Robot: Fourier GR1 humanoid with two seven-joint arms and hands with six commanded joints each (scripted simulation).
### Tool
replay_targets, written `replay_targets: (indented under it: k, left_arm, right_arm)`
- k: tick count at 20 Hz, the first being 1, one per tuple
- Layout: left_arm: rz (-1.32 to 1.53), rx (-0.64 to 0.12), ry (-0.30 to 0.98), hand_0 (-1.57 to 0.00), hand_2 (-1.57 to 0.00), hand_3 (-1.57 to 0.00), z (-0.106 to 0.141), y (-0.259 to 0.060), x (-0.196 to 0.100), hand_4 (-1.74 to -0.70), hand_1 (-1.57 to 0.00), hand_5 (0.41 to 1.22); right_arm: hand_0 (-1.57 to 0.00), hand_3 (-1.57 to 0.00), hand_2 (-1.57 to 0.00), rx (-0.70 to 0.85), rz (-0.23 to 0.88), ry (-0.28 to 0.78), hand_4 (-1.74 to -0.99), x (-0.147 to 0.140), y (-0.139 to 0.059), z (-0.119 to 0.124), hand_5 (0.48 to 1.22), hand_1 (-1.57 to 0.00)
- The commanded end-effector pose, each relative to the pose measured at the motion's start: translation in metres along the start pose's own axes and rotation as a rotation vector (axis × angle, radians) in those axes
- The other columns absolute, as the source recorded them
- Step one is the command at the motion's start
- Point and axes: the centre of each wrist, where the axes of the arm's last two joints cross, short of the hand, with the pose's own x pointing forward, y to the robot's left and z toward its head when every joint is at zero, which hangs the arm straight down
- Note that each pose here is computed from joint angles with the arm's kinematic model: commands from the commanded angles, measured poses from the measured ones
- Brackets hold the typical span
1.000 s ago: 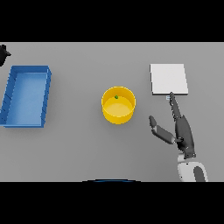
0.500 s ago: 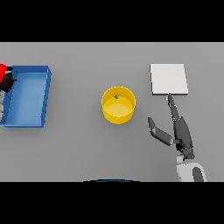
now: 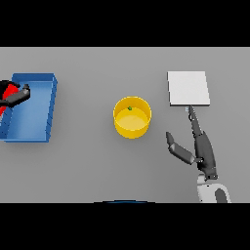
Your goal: Pick up the red beaker and tilt it to pour out 1 green nut into yellow bowl. Pick up the yellow bowl and place it on the metallic measuring scale.
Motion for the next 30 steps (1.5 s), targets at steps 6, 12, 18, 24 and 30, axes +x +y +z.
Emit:
replay_targets:
  k: [6, 12, 18, 24, 30]
  left_arm:
    - [0.028, -0.017, -0.014, -0.16, -0.13, -0.12, 0.0, 0.001, 0.001, -0.8, -0.13, 0.678]
    - [0.07, 0.025, -0.079, -0.04, -0.03, -0.03, -0.006, 0.007, 0.003, -0.78, -0.03, 0.674]
    - [0.084, 0.012, -0.082, -0.01, -0.01, -0.01, -0.006, 0.0, 0.006, -0.79, -0.01, 0.707]
    - [0.079, 0.011, -0.085, 0.0, 0.0, 0.0, -0.005, 0.0, 0.008, -0.79, 0.0, 0.712]
    - [0.073, 0.004, -0.081, 0.0, 0.0, 0.0, -0.005, -0.001, 0.008, -0.8, 0.0, 0.723]
  right_arm:
    - [0.0, 0.0, 0.0, 0.007, -0.008, 0.01, -1.187, 0.005, 0.003, 0.0, 0.663, 0.0]
    - [0.0, 0.0, 0.0, 0.06, 0.079, -0.005, -1.175, 0.009, 0.005, -0.005, 0.677, 0.0]
    - [0.0, 0.0, 0.0, 0.292, 0.288, -0.079, -1.255, 0.03, -0.005, -0.043, 0.7, 0.0]
    - [0.0, 0.0, 0.0, 0.512, 0.683, -0.192, -1.276, 0.054, 0.0, -0.078, 0.668, 0.0]
    - [0.0, 0.0, 0.0, 0.706, 0.828, -0.258, -1.274, 0.067, 0.018, -0.106, 0.656, 0.0]
